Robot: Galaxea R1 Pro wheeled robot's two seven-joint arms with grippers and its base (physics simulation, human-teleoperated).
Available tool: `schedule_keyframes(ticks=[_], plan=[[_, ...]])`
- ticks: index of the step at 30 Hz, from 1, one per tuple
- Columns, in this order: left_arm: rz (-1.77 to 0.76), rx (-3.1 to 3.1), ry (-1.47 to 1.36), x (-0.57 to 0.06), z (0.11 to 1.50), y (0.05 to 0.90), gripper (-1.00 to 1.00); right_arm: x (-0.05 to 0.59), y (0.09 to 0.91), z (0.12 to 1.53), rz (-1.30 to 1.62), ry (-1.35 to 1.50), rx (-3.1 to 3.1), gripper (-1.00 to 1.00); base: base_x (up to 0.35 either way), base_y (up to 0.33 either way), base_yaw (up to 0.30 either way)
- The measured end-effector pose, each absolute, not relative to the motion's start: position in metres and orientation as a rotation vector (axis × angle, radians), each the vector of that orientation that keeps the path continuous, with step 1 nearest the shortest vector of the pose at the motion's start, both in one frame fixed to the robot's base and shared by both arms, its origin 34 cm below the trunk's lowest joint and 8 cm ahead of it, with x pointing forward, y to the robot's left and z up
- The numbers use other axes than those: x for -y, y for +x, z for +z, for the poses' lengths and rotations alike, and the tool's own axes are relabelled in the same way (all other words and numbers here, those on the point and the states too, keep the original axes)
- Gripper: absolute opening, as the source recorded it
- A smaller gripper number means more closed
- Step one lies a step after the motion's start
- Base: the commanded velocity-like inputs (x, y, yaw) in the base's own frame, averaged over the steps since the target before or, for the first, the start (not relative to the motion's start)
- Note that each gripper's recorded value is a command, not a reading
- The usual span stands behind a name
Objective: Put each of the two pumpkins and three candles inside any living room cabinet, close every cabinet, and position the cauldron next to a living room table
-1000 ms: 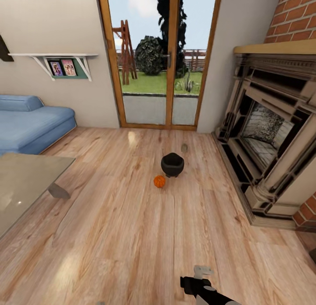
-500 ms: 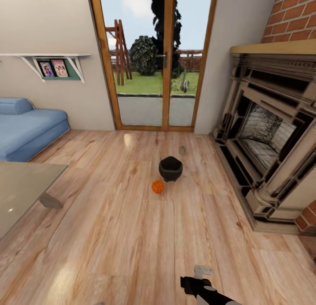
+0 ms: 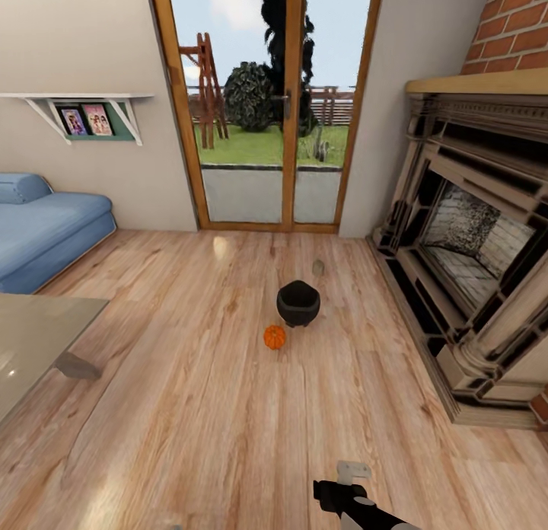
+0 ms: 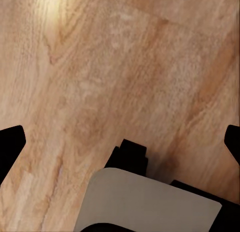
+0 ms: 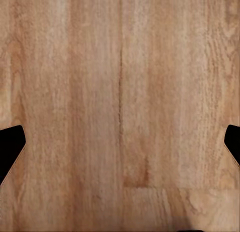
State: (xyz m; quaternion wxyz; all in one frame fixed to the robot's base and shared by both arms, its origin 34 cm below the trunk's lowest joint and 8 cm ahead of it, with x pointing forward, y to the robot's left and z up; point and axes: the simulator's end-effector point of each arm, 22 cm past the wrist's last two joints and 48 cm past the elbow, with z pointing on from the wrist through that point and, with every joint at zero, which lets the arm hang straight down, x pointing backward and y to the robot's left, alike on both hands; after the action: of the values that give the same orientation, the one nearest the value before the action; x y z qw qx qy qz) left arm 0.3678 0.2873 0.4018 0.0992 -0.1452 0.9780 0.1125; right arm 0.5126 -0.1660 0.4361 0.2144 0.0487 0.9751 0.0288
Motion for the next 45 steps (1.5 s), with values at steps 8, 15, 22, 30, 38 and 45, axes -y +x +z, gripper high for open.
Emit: schedule_keyframes(ticks=[8, 15, 22, 30, 38, 45], plan=[[0.333, -2.892, -0.43, -0.2873, 0.4017, 0.3678, 1.0, 0.1668, 0.5124, 0.4359, 0.078, 0.135, -2.706, 1.0, 0.251, 0.017, 0.0], [0.333, -2.893, -0.428, -0.2873, 0.4015, 0.3679, 1.0, 0.1663, 0.5122, 0.4355, 0.079, 0.135, -2.707, 1.0, 0.178, 0.005, -0.02], [0.333, -2.892, -0.429, -0.2875, 0.4017, 0.3678, 1.0, 0.1651, 0.5125, 0.4361, 0.08, 0.135, -2.705, 1.0, 0.199, 0.079, -0.023], [0.333, -2.892, -0.429, -0.2873, 0.4017, 0.3679, 1.0, 0.1654, 0.5128, 0.4362, 0.08, 0.136, -2.704, 1.0, 0.273, 0.053, -0.159], [0.333, -2.893, -0.43, -0.2873, 0.4016, 0.3678, 1.0, 0.1664, 0.5128, 0.436, 0.078, 0.136, -2.704, 1.0, 0.215, 0.001, -0.005], [0.333, -2.892, -0.43, -0.2873, 0.4017, 0.3678, 1.0, 0.1675, 0.5127, 0.4359, 0.076, 0.139, -2.704, 1.0, 0.205, 0.029, 0.0]])
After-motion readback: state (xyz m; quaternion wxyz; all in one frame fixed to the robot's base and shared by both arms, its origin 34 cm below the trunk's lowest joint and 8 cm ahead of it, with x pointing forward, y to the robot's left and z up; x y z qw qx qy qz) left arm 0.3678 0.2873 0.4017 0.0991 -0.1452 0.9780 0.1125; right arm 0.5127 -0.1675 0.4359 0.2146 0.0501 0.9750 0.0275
